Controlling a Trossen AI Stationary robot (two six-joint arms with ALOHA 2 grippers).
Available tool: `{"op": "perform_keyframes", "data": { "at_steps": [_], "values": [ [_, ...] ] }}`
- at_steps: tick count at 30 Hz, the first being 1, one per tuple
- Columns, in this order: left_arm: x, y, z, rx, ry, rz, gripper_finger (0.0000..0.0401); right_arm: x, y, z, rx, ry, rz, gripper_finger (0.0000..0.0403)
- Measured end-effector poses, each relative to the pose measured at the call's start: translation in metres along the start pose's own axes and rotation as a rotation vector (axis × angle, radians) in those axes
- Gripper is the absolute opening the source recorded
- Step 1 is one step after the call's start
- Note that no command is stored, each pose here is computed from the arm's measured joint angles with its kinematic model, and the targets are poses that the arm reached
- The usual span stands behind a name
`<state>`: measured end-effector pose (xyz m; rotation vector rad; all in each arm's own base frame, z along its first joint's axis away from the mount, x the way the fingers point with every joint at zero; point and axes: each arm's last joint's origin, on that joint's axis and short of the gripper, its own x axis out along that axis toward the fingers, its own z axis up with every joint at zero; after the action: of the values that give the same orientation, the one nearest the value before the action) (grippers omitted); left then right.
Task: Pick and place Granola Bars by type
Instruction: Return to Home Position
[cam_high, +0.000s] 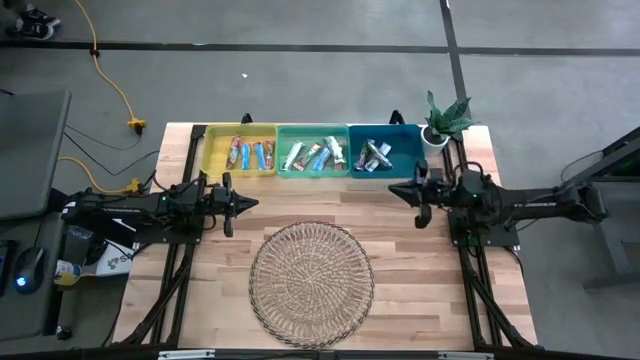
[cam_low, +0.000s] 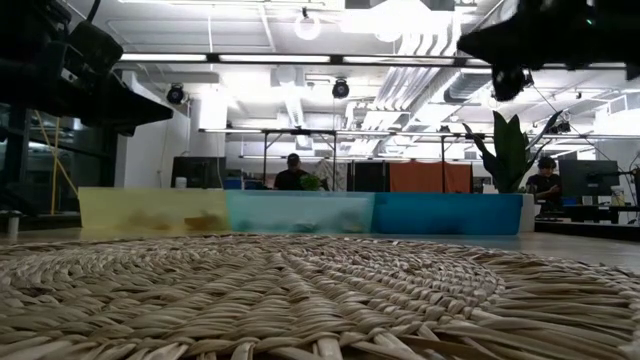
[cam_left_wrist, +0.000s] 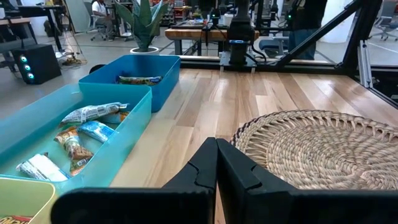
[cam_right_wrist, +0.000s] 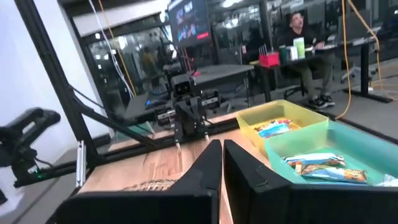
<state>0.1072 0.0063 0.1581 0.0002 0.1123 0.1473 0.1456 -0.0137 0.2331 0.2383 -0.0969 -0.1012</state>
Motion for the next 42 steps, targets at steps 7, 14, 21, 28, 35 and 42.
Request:
{"op": "perform_keyframes", "data": {
  "at_steps": [7, 14, 21, 28, 35, 42],
  "values": [
    [0.0, 0.0, 0.0, 0.0, 0.0, 0.0, 0.0, -0.024, -0.005, -0.023, 0.059, -0.084, 0.064, 0.0],
    [0.0, 0.0, 0.0, 0.0, 0.0, 0.0, 0.0, -0.035, -0.001, -0.026, 0.084, -0.101, 0.223, 0.0],
    [0.0, 0.0, 0.0, 0.0, 0.0, 0.0, 0.0, -0.037, 0.002, -0.039, 0.073, 0.038, 0.236, 0.0],
    [0.0, 0.0, 0.0, 0.0, 0.0, 0.0, 0.0, -0.038, 0.008, -0.045, 0.044, 0.063, 0.223, 0.0],
    [0.0, 0.0, 0.0, 0.0, 0.0, 0.0, 0.0, -0.04, 0.003, -0.066, 0.011, 0.126, 0.059, 0.0],
    [0.0, 0.0, 0.0, 0.0, 0.0, 0.0, 0.0, -0.041, 0.0, -0.074, -0.246, 0.208, 0.063, 0.0]
  ]
}}
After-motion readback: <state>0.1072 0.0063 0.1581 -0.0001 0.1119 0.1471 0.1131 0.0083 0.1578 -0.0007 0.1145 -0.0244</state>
